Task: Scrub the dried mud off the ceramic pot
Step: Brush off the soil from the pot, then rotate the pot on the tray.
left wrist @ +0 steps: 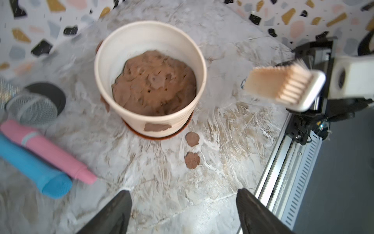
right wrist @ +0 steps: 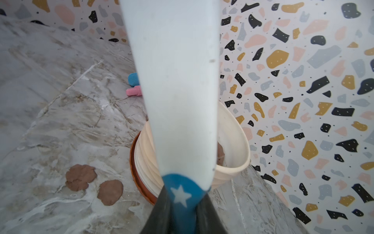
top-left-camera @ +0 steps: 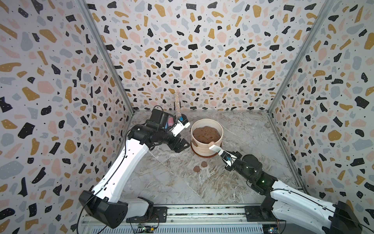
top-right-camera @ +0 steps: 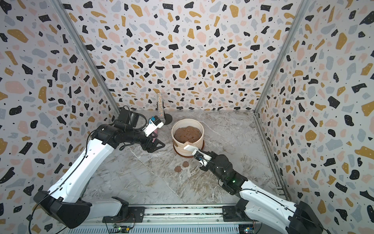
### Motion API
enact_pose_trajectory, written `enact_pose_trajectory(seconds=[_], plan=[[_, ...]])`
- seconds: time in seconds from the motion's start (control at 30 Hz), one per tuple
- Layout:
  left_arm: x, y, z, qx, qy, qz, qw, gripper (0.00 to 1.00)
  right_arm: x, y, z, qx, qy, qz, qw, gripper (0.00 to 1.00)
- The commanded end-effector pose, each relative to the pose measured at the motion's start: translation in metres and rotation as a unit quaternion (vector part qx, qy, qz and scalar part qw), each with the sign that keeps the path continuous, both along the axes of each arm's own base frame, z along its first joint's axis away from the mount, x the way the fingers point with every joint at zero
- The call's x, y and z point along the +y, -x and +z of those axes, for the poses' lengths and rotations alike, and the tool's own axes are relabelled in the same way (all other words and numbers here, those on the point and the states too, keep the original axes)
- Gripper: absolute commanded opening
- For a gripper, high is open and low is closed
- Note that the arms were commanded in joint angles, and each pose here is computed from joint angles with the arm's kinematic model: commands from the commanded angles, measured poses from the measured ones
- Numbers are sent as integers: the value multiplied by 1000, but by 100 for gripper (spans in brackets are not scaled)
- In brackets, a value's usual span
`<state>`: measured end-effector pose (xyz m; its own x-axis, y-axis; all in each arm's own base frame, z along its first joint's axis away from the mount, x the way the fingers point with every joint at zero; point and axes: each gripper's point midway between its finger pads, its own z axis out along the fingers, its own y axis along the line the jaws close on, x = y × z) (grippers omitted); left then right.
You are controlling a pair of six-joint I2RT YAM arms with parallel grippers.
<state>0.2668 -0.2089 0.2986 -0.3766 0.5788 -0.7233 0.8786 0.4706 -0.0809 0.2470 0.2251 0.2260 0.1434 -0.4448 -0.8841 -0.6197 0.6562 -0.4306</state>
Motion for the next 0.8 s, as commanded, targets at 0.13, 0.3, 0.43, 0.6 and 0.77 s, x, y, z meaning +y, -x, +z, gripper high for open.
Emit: enact_pose_trajectory(seconds=[0.13, 0.3, 0.43, 0.6, 0.77], plan=[[-51, -17, -18, -149, -115, -184, 965, 92, -84, -18, -4, 204, -144, -231, 940, 0], [-83, -5, -47, -170, -167, -306, 921, 91, -110, -22, -21, 341, -245, -256, 871, 0], [-102, -22, -68, -165, -201, -326, 909, 89, -111, -21, -28, 417, -284, -240, 829, 0], [-111, -41, -83, -127, -225, -339, 905, 78, -100, -14, -35, 463, -295, -201, 811, 0], [-108, -25, -107, -46, -231, -370, 898, 59, -100, -9, -35, 469, -288, -193, 813, 0]])
